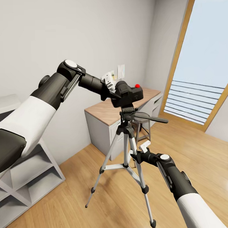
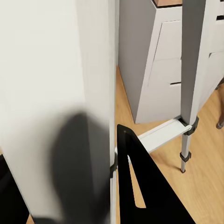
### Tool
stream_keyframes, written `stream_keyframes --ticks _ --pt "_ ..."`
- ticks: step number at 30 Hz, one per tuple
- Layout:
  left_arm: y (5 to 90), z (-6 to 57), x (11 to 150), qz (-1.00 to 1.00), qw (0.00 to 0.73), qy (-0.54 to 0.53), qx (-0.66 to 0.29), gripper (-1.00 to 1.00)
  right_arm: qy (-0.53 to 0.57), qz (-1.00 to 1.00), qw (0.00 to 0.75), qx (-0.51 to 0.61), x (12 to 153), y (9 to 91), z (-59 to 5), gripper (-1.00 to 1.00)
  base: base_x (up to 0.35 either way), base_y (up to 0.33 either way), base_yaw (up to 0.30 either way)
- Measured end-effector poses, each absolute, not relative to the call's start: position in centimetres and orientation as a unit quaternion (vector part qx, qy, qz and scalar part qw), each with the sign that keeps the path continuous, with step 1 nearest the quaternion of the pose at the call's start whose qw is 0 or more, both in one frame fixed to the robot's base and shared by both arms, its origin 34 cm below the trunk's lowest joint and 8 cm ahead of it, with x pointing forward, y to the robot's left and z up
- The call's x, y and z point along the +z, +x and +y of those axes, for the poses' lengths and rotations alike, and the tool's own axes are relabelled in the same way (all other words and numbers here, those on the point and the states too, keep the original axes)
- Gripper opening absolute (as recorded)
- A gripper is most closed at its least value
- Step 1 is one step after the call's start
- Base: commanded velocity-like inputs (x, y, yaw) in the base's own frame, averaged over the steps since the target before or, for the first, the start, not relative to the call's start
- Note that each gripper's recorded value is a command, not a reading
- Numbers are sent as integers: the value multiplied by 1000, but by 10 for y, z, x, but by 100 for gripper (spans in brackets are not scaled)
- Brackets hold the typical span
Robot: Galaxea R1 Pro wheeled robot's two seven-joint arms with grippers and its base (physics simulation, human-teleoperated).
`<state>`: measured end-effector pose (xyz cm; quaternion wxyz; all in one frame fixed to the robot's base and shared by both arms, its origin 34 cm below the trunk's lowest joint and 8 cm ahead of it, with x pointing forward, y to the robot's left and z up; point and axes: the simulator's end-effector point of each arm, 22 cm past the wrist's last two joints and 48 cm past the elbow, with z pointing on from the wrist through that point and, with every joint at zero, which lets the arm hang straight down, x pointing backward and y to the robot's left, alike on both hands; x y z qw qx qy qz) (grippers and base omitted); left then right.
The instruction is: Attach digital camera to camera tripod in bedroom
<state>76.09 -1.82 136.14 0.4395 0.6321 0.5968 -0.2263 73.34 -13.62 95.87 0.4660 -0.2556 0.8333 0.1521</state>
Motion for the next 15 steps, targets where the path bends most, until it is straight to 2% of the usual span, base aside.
stream_keyframes --ticks 15 --pt "770 2 1363 600 449 627 -215 -100 -256 833 466 152 959 733 -136 -100 0 0 0"
